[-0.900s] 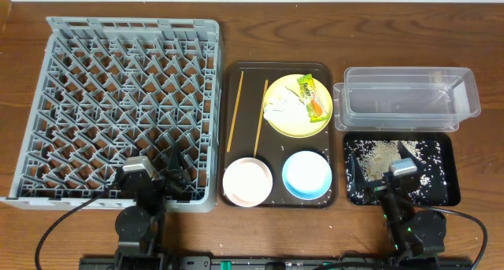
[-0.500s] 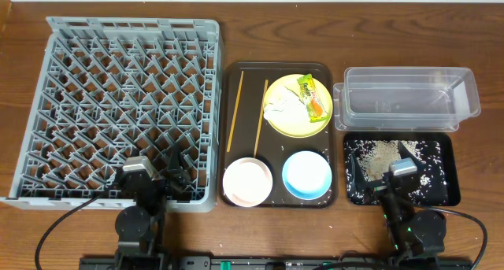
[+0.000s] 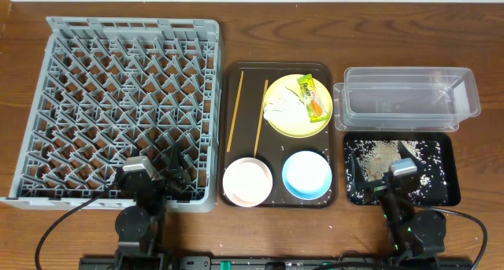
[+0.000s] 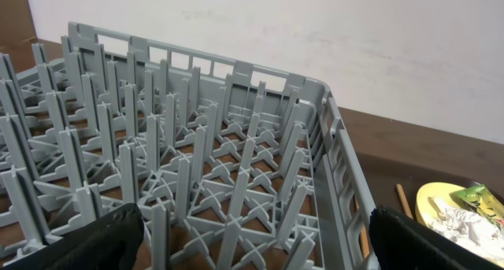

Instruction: Sort waste into correct bins and load items into the dishwasher

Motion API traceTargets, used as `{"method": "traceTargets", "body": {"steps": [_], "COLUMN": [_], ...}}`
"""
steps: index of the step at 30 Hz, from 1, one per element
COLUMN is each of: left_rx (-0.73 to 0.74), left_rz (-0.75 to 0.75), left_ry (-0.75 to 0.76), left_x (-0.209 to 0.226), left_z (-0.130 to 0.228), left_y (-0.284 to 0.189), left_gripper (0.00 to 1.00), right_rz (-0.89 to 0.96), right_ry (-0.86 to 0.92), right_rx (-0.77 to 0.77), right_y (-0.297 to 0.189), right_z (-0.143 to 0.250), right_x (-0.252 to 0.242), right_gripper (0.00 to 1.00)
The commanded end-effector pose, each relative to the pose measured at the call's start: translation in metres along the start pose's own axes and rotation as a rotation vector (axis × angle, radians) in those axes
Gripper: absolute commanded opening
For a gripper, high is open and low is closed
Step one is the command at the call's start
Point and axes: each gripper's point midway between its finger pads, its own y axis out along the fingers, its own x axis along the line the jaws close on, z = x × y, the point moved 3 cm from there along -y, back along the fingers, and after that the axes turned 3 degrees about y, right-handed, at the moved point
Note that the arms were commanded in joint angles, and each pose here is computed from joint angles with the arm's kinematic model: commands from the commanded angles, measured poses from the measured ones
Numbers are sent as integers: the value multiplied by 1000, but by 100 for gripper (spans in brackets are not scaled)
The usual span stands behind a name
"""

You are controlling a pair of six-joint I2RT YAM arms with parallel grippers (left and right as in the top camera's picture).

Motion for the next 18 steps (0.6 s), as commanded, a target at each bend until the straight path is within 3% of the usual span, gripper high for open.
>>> {"method": "traceTargets", "body": {"steps": [1,18], "left_rx": [43,40], "left_rz": [-17,-29], "left_ry": [9,8], "left_x": [4,6], "left_z": [16,15], "left_y": [2,2], "left_gripper": [93,93], "right_rz": [8,19], "right_ry": [-7,-29], "right_rx": [4,-18], "right_y": [0,0], "right_z": [1,-4], "right_x": [-1,-3], "right_gripper": [99,99]}}
